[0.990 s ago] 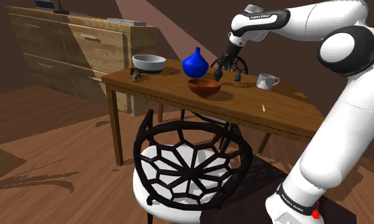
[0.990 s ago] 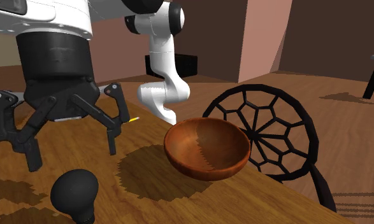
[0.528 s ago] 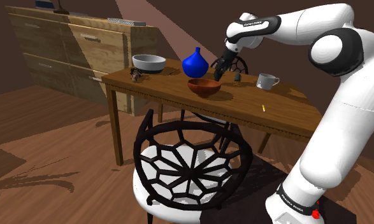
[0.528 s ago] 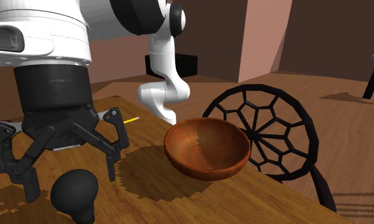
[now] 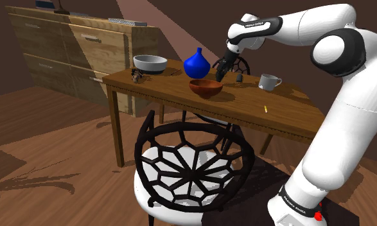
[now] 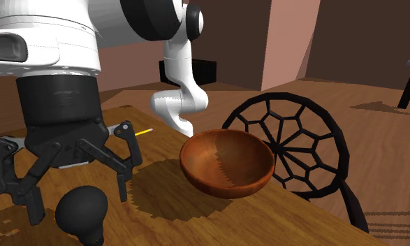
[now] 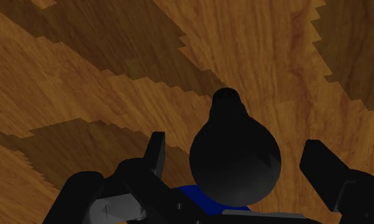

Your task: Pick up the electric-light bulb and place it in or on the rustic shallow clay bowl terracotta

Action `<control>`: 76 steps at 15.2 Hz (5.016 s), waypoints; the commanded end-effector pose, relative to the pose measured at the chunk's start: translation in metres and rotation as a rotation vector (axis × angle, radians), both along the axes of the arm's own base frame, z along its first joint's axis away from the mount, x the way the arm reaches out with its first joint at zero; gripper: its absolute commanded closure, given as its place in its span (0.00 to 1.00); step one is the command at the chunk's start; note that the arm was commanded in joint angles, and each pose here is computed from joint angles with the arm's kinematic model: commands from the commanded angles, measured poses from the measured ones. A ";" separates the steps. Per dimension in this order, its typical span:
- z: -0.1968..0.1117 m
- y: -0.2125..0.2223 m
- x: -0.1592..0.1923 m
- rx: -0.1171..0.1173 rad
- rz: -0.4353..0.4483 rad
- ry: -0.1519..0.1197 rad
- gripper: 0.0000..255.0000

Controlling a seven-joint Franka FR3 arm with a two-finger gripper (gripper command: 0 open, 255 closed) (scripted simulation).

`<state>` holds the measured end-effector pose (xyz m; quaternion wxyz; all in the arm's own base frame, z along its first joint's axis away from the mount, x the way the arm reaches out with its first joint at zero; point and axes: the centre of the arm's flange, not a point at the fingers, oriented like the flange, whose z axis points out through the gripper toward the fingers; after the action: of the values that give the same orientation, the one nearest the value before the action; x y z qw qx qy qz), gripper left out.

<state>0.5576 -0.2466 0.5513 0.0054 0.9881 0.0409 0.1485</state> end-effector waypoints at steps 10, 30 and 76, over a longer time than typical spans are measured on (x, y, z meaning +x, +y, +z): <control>0.000 0.000 0.000 0.000 0.000 0.000 1.00; 0.106 0.000 0.000 0.000 0.000 0.000 1.00; 0.080 0.226 -0.064 0.000 0.000 0.000 1.00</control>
<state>0.4933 -0.0202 0.6323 0.0054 0.9881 0.0410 0.1482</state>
